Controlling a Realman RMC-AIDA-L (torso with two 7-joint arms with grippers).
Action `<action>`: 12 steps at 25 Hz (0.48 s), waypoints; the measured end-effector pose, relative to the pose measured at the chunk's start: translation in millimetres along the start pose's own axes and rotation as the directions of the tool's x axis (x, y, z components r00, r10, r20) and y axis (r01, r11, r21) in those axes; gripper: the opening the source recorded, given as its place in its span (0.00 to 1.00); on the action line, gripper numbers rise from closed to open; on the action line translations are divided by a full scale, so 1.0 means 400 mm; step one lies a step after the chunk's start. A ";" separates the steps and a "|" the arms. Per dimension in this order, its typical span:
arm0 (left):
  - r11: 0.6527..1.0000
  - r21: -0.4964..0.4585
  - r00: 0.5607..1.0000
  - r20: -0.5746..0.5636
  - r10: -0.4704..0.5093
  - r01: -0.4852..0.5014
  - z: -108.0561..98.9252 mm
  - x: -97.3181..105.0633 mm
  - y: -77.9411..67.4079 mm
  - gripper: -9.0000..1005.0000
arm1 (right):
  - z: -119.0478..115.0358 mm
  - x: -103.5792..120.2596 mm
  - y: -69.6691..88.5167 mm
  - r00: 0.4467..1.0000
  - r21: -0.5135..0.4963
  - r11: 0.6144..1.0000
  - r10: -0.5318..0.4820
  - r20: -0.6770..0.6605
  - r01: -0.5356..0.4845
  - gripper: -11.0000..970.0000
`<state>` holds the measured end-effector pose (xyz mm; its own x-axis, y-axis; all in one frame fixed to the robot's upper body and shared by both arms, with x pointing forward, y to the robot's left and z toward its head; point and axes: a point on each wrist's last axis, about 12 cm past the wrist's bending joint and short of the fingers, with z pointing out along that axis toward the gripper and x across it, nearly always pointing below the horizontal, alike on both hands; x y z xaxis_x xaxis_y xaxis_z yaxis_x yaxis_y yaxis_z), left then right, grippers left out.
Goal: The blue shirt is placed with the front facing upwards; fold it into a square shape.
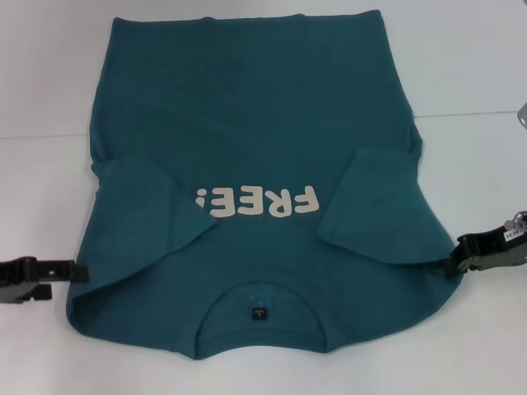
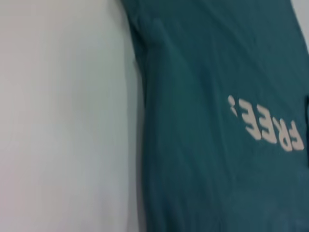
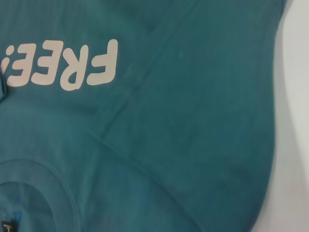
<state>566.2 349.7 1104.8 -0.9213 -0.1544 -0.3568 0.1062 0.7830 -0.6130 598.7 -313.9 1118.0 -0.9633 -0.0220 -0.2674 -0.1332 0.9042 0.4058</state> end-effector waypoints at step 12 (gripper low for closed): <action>0.999 -0.020 0.998 -0.050 -0.043 0.042 0.014 0.011 0.002 0.87 | 0.001 0.003 -0.001 1.000 -0.006 1.000 -0.021 0.000 0.021 0.05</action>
<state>564.2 346.4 1098.8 -0.9424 -0.1575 -0.2949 0.0600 0.7879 -0.6128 597.7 -314.0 1117.4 -0.9603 -0.0412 -0.2758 -0.1550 0.9011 0.4050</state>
